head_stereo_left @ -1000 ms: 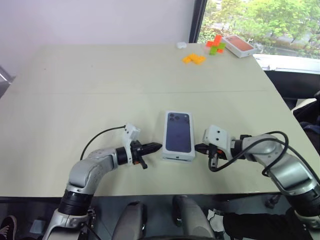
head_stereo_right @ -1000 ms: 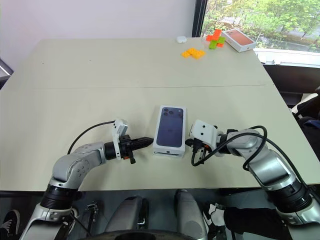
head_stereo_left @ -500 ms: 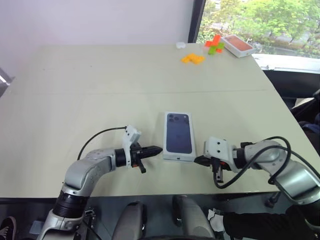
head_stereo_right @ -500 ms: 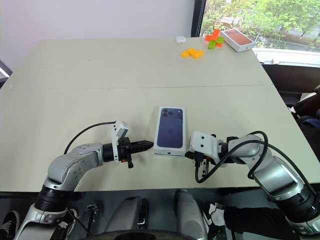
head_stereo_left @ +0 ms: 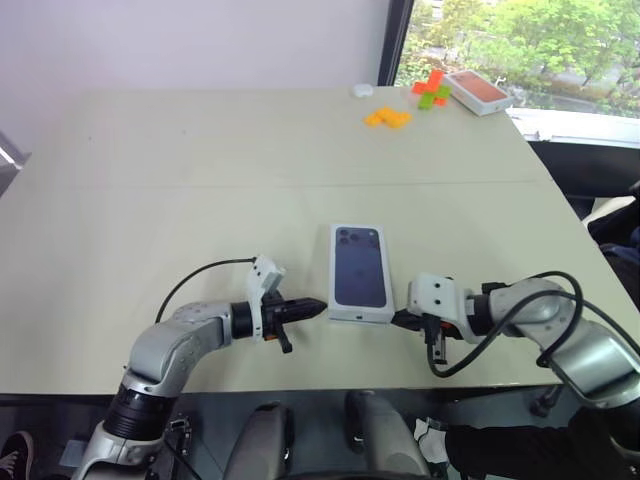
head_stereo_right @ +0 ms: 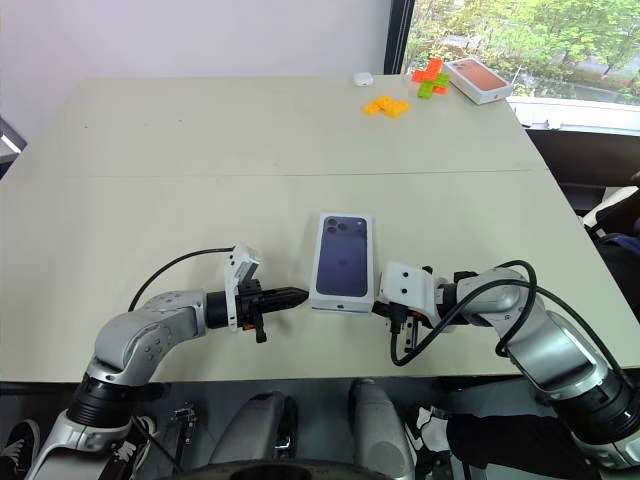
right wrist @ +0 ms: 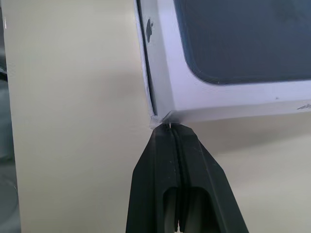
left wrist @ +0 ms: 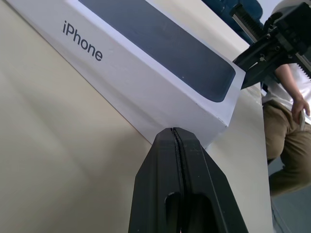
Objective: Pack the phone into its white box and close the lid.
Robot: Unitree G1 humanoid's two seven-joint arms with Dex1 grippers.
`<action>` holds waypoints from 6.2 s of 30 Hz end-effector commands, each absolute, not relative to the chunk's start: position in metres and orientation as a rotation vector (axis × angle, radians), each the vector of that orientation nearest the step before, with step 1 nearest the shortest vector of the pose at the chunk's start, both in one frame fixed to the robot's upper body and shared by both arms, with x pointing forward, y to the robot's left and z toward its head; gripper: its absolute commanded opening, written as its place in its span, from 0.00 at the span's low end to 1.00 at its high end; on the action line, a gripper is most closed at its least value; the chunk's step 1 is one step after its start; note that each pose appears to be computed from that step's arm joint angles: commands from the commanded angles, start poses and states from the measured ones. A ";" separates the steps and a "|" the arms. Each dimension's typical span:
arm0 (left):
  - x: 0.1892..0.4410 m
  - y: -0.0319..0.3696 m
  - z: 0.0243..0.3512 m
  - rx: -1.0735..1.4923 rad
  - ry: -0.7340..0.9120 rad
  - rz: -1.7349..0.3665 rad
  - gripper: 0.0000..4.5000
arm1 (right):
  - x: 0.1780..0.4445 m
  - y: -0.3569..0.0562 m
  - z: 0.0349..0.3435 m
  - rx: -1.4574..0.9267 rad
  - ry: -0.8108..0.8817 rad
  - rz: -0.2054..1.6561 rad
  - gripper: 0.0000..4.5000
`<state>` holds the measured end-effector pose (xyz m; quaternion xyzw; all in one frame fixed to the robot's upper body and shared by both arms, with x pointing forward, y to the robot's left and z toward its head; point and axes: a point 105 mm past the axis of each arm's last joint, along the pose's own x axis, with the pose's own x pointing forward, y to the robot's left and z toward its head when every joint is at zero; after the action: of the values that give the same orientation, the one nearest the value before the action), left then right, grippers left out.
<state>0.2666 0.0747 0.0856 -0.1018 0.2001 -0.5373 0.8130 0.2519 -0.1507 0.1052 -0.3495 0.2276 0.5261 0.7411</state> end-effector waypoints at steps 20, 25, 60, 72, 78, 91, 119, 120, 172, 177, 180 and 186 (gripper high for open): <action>0.321 0.062 0.088 -0.177 0.312 -1.026 0.00 | 0.326 -0.155 0.109 -0.787 0.361 0.834 0.01; 0.315 0.055 0.085 -0.184 0.328 -1.046 0.00 | 0.328 -0.147 0.109 -0.763 0.350 0.846 0.01; 0.317 0.053 0.101 -0.154 0.287 -1.062 0.00 | 0.333 -0.120 0.130 -0.750 0.270 0.925 0.01; 0.315 0.062 0.096 -0.138 0.304 -1.032 0.00 | 0.330 -0.128 0.121 -0.789 0.308 0.924 0.01; 0.319 0.077 0.095 -0.131 0.309 -1.000 0.00 | 0.329 -0.138 0.117 -0.838 0.339 0.913 0.01; 0.329 0.069 0.108 -0.131 0.254 -0.983 0.00 | 0.345 -0.136 0.134 -0.777 0.269 0.851 0.01; 0.313 0.058 0.119 -0.127 0.241 -1.046 0.00 | 0.327 -0.127 0.140 -0.700 0.275 0.908 0.01; 0.312 0.058 0.119 -0.126 0.243 -1.048 0.00 | 0.327 -0.128 0.141 -0.700 0.276 0.907 0.01; 0.358 0.056 0.100 0.024 0.250 -0.852 0.00 | 0.358 -0.114 0.134 -0.661 0.186 0.756 0.01; 0.353 0.056 0.105 0.036 0.231 -0.884 0.00 | 0.352 -0.119 0.129 -0.665 0.215 0.778 0.01; 0.344 0.054 0.114 0.013 0.217 -0.931 0.00 | 0.348 -0.124 0.132 -0.653 0.221 0.800 0.01; 0.306 0.055 0.109 0.047 0.283 -1.094 0.00 | 0.300 -0.115 0.125 -0.558 0.297 1.031 0.01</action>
<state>0.3163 0.0622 0.1069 0.0160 0.1357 -0.4929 0.8593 0.3115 -0.1222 0.1200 -0.2682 0.1459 0.4553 0.8363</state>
